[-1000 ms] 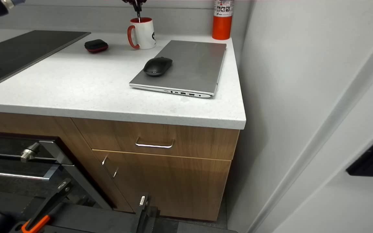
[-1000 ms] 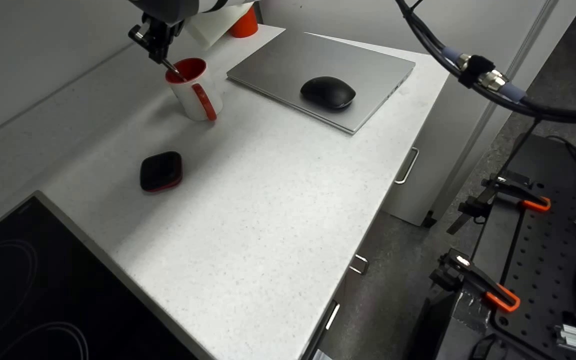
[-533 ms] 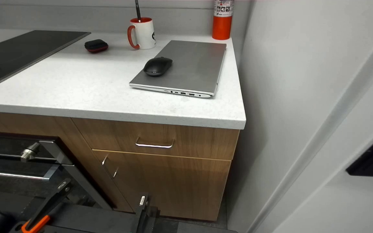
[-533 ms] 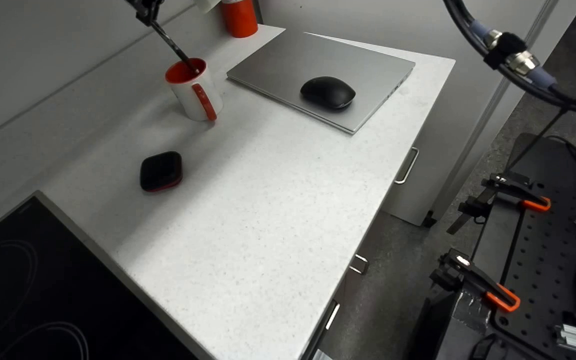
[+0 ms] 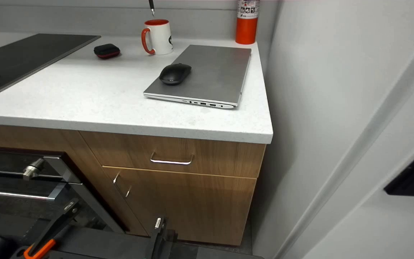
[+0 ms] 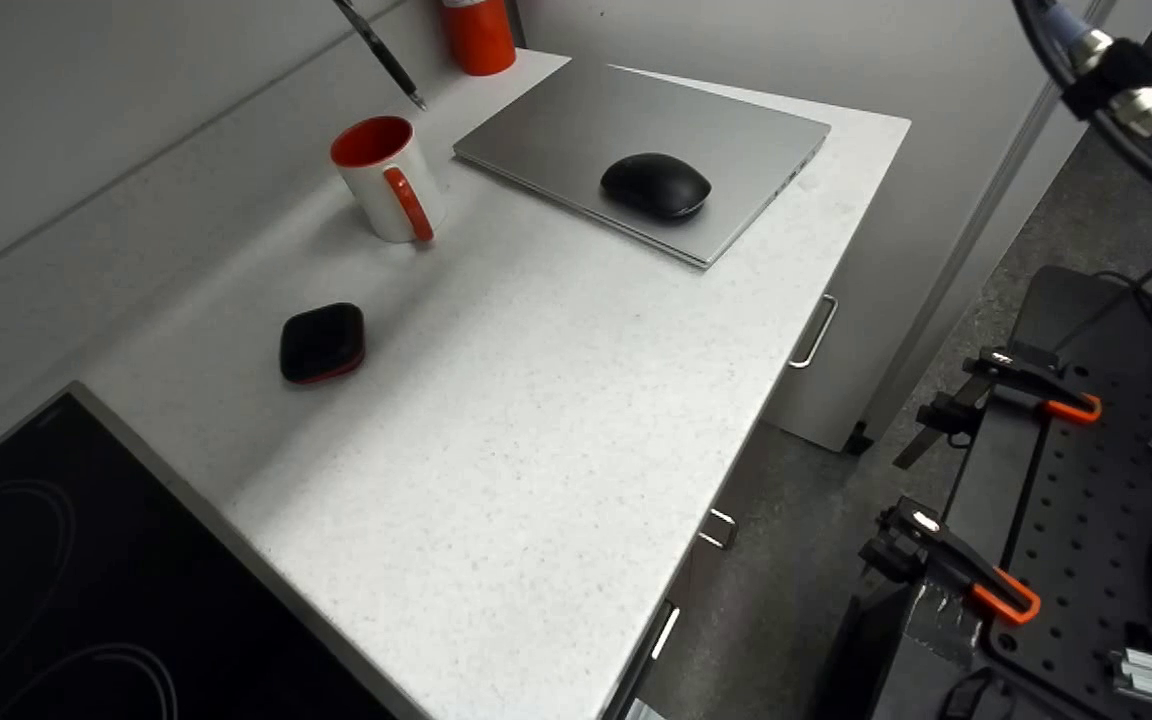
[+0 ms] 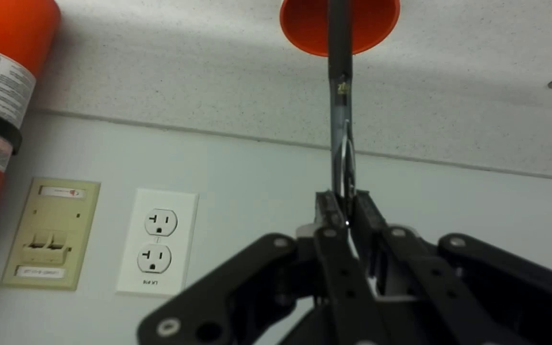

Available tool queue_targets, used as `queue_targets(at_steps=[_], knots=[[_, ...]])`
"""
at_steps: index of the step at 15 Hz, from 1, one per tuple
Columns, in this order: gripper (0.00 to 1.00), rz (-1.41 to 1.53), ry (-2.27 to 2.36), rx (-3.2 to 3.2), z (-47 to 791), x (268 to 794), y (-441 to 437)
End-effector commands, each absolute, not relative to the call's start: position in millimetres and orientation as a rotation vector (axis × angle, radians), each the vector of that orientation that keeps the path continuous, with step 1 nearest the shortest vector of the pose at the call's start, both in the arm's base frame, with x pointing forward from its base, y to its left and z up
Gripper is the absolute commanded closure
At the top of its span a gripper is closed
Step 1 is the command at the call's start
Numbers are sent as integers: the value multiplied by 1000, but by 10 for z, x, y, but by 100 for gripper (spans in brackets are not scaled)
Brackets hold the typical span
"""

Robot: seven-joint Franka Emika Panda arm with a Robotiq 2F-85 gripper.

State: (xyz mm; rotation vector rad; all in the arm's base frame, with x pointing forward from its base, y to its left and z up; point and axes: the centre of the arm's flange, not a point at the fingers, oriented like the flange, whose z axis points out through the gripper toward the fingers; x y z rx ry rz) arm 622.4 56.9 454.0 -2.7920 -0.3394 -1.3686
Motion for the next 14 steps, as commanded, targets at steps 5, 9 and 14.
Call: queue_targets(at_steps=[5, 9, 14], knots=[[97, -1031, -390, -2883, 4211, 5838, 530], [97, -729, -402, -2938, 3787, 5848, 570], [97, -464, -373, -2975, 3352, 5866, 495]])
